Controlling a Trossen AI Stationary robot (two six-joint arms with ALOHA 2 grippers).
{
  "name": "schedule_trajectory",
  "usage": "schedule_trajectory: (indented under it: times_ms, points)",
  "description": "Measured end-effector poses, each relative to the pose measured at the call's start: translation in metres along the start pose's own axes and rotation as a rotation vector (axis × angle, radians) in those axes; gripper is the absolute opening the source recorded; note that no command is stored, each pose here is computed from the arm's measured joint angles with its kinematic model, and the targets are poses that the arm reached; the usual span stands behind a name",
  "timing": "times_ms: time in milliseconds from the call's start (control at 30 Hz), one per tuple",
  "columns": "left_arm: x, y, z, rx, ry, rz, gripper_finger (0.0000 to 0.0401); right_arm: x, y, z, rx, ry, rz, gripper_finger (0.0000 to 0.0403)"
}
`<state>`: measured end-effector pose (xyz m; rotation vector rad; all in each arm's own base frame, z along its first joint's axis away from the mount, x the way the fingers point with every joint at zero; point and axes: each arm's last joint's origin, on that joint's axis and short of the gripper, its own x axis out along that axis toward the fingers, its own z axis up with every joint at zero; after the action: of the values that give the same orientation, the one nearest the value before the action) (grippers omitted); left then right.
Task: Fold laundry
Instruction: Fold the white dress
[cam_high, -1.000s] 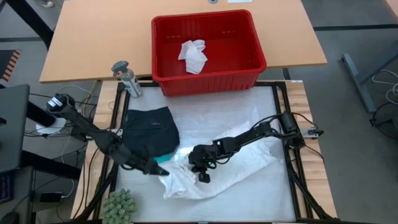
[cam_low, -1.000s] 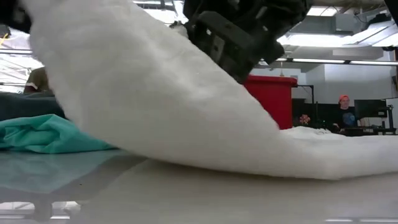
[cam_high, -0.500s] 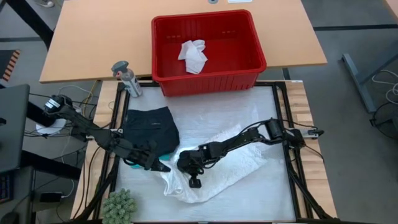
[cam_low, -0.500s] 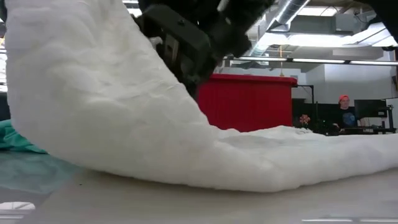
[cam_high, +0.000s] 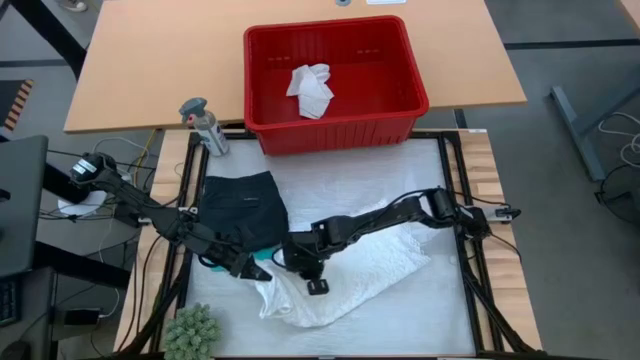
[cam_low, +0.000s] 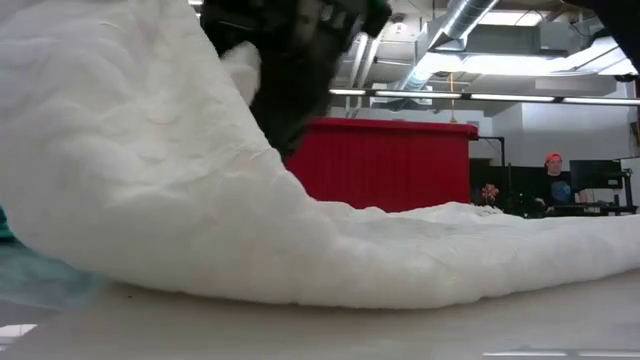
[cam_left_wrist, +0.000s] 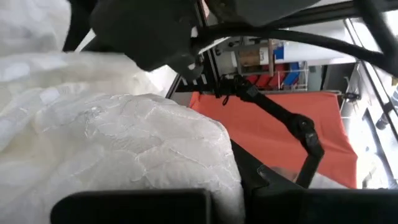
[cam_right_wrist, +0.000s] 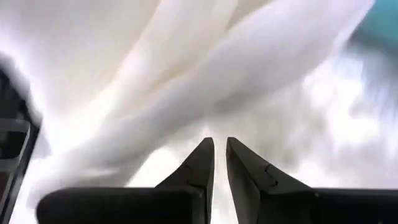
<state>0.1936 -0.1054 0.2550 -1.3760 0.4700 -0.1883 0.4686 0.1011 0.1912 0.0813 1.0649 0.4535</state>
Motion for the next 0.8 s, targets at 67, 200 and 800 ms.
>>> schedule_trajectory:
  times_ms: [67,200,800]
  points:
    - [0.000,0.000,0.000,0.007,0.009,0.000,0.0000,-0.010,0.003,-0.002,-0.011,0.058,-0.006,0.0070]
    - [0.000,0.001,-0.001,0.008,0.027,0.005,0.0000,-0.068,0.019,0.003,-0.021,0.056,-0.044,0.0067]
    - [0.041,0.008,0.033,-0.043,0.146,-0.035,0.0000,-0.172,0.068,-0.033,0.085,0.069,-0.482,0.0065]
